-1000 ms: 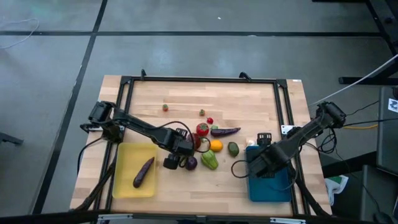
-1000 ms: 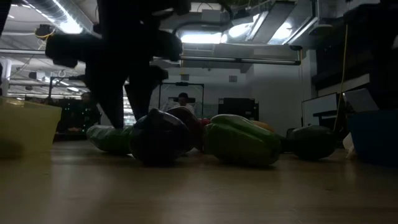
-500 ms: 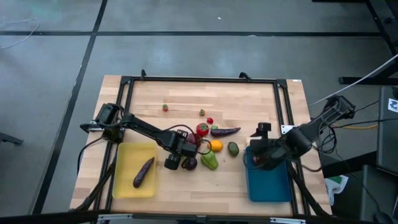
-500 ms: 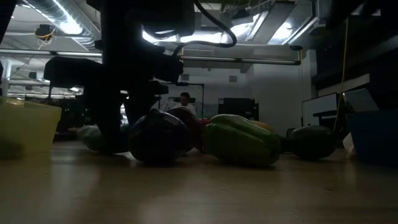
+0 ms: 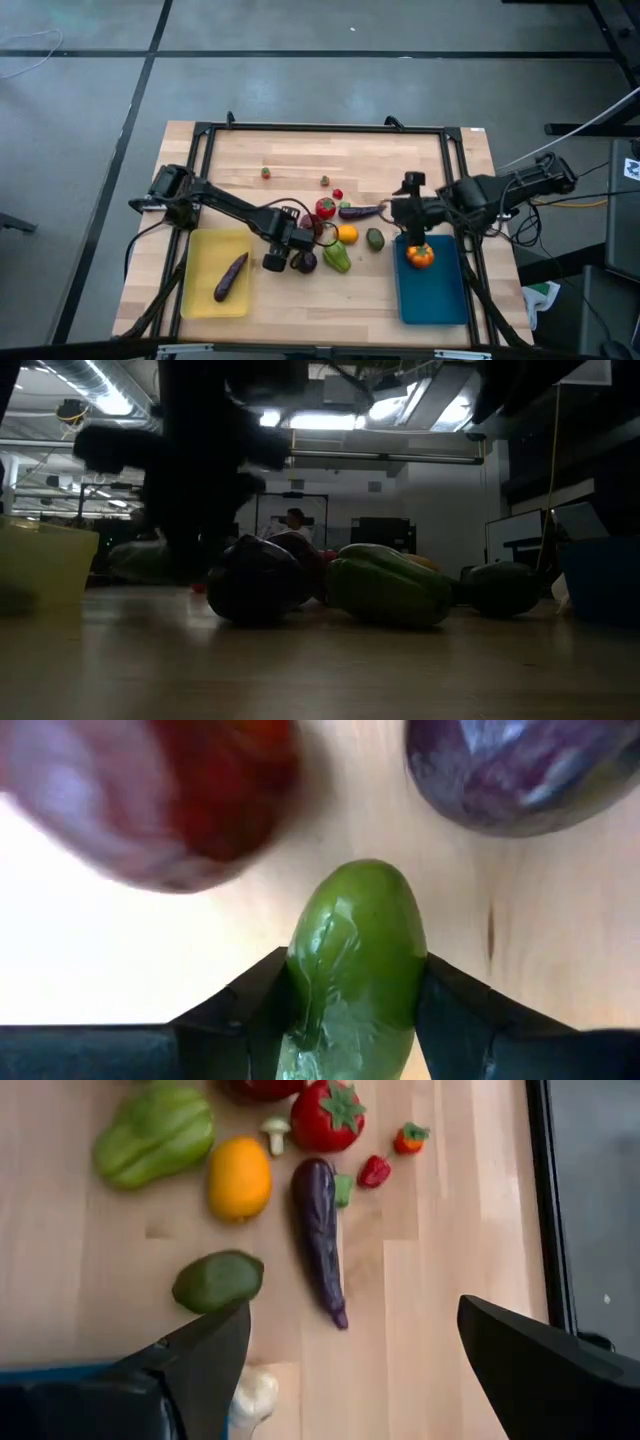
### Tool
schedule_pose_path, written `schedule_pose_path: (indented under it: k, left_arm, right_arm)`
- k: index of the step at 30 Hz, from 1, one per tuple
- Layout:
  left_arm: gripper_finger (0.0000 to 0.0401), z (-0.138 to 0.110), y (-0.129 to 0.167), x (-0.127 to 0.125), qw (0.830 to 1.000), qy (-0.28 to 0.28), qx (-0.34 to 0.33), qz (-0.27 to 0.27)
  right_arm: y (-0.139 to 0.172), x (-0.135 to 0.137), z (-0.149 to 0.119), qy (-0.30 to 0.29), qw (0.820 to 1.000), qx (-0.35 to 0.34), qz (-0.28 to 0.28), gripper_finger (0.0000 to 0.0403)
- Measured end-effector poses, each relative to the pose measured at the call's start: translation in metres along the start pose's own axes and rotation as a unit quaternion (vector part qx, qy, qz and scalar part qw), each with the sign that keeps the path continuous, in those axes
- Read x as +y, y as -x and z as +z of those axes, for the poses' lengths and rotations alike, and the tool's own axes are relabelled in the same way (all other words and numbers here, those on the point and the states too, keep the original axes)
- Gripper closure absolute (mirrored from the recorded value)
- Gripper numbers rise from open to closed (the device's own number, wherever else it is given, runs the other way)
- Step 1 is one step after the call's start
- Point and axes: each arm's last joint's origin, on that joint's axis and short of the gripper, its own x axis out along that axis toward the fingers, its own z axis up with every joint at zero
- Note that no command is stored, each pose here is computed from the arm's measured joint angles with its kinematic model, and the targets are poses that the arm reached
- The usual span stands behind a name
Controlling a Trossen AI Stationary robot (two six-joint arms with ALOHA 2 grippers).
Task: Sort produce into baskets
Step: Put the cucumber into the yellow bin
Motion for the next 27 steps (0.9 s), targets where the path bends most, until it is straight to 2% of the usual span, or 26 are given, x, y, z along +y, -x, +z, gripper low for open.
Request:
schedule_pose_path:
  k: [5, 9, 12, 16, 21, 27]
  left_arm:
    - [0.0212, -0.001, 0.040, 0.008, 0.997, 0.041, -0.057, 0.019]
    - [0.0217, -0.012, 0.076, 0.015, 0.987, 0.121, -0.108, 0.020]
    - [0.0217, -0.026, 0.097, 0.016, 0.968, 0.220, -0.119, 0.006]
    - [0.0210, -0.048, 0.116, 0.008, 0.937, 0.335, -0.099, -0.008]
    - [0.0207, -0.064, 0.124, -0.016, 0.913, 0.404, -0.062, -0.008]
    - [0.0206, -0.072, 0.124, -0.048, 0.881, 0.470, -0.051, -0.017]
  right_arm:
    - [-0.008, -0.019, 0.011, 0.007, 0.999, -0.032, 0.016, 0.0052]
    - [-0.014, -0.033, 0.019, 0.001, 0.998, -0.060, 0.008, 0.0052]
    - [-0.020, -0.043, 0.026, -0.011, 0.997, -0.080, -0.007, 0.0052]
    - [-0.029, -0.053, 0.031, -0.003, 0.996, -0.086, -0.018, 0.0052]
    - [-0.044, -0.061, 0.036, 0.018, 0.997, -0.080, 0.006, 0.0052]
    - [-0.069, -0.064, 0.039, 0.024, 0.998, -0.048, 0.036, 0.0052]
